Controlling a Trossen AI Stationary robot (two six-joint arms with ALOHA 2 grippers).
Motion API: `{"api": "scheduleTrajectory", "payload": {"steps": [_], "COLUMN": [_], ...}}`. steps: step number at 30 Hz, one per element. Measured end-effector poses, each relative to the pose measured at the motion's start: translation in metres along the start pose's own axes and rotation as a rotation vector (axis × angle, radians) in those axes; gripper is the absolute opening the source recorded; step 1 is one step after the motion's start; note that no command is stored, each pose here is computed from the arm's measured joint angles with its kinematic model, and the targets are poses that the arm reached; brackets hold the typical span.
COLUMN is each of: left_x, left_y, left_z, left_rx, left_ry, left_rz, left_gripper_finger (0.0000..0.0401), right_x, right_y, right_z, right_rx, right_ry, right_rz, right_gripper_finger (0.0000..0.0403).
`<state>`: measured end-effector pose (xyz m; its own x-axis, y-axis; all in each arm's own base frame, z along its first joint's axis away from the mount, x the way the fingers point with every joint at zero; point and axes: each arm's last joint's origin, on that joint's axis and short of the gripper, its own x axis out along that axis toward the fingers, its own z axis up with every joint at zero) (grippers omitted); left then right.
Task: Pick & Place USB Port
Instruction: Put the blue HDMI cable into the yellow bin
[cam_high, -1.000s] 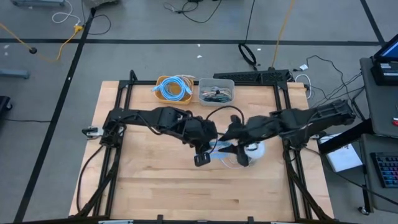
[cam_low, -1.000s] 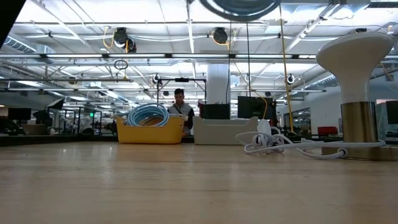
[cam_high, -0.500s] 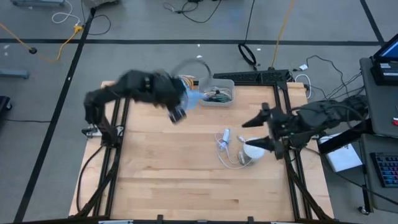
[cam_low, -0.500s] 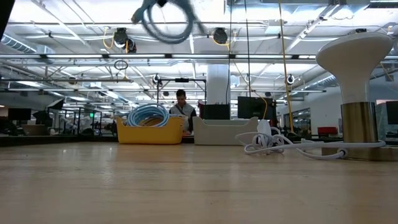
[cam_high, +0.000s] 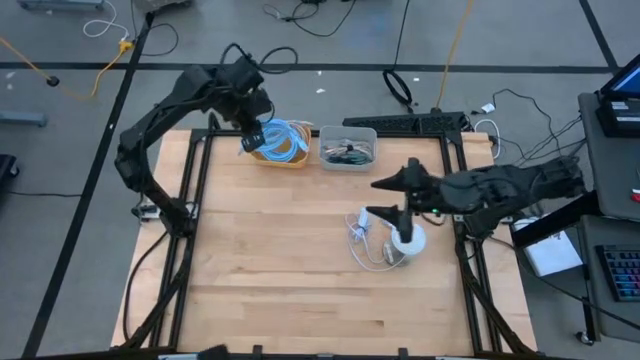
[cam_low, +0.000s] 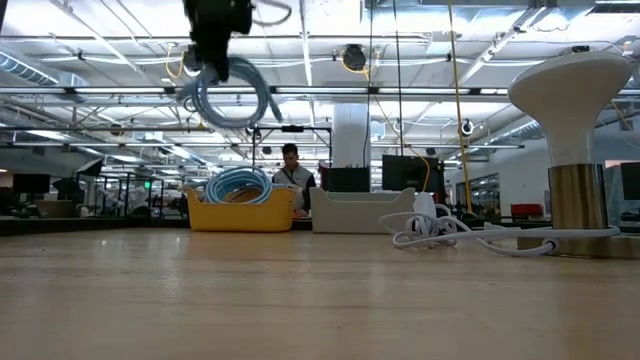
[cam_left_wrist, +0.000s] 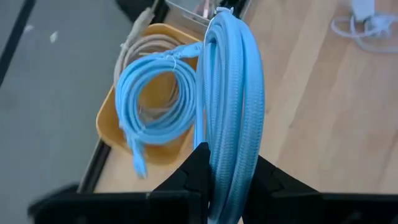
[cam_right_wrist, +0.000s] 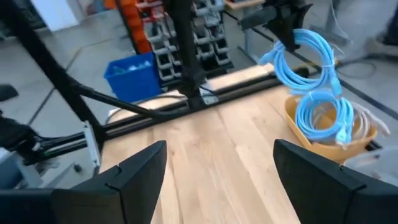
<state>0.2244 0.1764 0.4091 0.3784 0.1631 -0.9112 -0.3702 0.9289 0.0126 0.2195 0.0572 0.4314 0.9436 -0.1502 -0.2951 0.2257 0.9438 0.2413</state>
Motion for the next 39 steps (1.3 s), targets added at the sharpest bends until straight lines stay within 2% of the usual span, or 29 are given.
{"api": "scheduleTrajectory", "payload": {"steps": [6, 11, 19, 33, 39], "left_x": [0.051, 0.077, 0.098, 0.123, 0.124], "left_y": [0.024, 0.034, 0.048, 0.077, 0.075], "left_z": [-0.013, -0.018, -0.023, -0.051, -0.051], "left_rx": [0.097, 0.149, 0.182, 0.124, 0.108], "left_ry": [0.019, -0.023, -0.101, -0.134, -0.199], "left_rz": [-0.131, -0.139, -0.142, -0.172, -0.283], "left_gripper_finger": [0.0049, 0.0049, 0.0049, 0.0049, 0.0049], "right_x": [0.027, 0.047, 0.066, 0.068, 0.069], "right_y": [-0.004, -0.006, -0.008, -0.010, -0.015], "right_z": [-0.005, -0.011, -0.015, -0.012, -0.010], "right_rx": [0.064, 0.094, 0.146, 0.159, 0.165], "right_ry": [0.031, 0.066, 0.068, 0.043, 0.038], "right_rz": [-0.076, -0.118, -0.146, -0.153, -0.168], "right_gripper_finger": [0.0282, 0.0283, 0.0281, 0.0276, 0.0274]}}
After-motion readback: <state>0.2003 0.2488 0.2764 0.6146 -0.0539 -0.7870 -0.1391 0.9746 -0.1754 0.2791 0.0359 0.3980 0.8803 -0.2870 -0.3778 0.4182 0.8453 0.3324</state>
